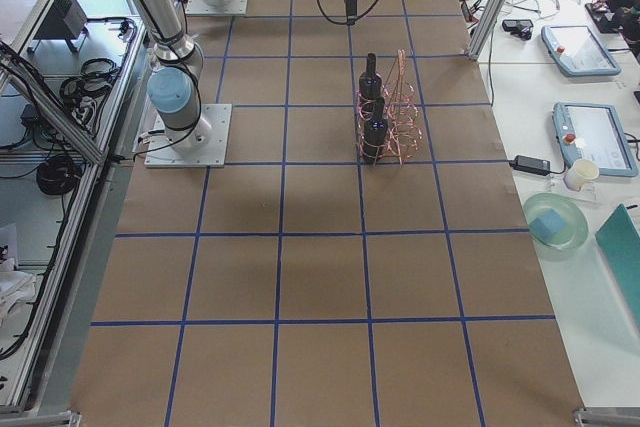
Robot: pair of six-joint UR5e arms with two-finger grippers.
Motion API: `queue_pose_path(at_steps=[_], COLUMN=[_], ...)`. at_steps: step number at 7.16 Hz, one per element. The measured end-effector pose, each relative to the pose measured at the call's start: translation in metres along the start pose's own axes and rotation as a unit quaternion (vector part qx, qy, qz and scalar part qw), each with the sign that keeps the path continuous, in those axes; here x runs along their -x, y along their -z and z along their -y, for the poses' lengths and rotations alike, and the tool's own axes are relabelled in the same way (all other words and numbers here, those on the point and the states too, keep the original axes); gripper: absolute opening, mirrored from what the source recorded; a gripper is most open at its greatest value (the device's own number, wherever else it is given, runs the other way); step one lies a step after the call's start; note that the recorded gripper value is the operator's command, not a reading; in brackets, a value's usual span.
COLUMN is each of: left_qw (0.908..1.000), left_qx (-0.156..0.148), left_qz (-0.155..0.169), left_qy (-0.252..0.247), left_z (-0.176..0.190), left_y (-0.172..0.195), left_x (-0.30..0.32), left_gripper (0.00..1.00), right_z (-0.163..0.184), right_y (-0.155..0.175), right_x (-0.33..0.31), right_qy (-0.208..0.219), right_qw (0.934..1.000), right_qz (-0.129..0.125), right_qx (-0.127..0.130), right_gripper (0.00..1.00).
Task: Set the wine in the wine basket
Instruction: 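Lower the left gripper over the neck of the loose dark bottle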
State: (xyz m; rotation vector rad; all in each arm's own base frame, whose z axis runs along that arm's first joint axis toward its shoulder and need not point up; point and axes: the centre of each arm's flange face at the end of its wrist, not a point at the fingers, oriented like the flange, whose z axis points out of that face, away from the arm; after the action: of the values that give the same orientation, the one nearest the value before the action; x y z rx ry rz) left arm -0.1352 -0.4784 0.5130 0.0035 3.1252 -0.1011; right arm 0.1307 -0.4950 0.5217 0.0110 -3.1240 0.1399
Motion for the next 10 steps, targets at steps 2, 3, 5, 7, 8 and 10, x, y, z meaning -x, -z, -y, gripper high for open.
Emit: queue_pose_path(at_steps=[2,3,5,7,8,10], left_qw=[1.0000,1.0000,0.9999,0.9998,0.9996,0.9991], left_qx=[0.005,0.007,0.013,0.019,0.025,0.032], left_qz=[0.000,0.001,0.000,0.003,0.005,0.007], left_qy=[0.001,0.001,0.001,0.004,0.013,0.028], left_z=[0.001,0.001,0.000,0.002,0.004,0.006], left_y=[-0.006,-0.007,-0.009,-0.014,-0.020,-0.029], left_x=[0.001,0.001,0.001,0.004,0.013,0.028], left_gripper=[1.00,1.00,1.00,1.00,1.00,1.00], right_z=[0.000,0.000,0.000,0.000,0.000,0.000], right_y=[0.000,0.000,0.000,0.000,0.000,0.000], right_x=[0.000,0.000,0.000,0.000,0.000,0.000], right_qy=[0.000,0.000,0.000,0.000,0.000,0.000], right_qw=[1.0000,1.0000,1.0000,1.0000,1.0000,1.0000], right_qz=[0.000,0.000,0.000,0.000,0.000,0.000], right_qx=[0.000,0.000,0.000,0.000,0.000,0.000], right_gripper=[1.00,1.00,1.00,1.00,1.00,1.00])
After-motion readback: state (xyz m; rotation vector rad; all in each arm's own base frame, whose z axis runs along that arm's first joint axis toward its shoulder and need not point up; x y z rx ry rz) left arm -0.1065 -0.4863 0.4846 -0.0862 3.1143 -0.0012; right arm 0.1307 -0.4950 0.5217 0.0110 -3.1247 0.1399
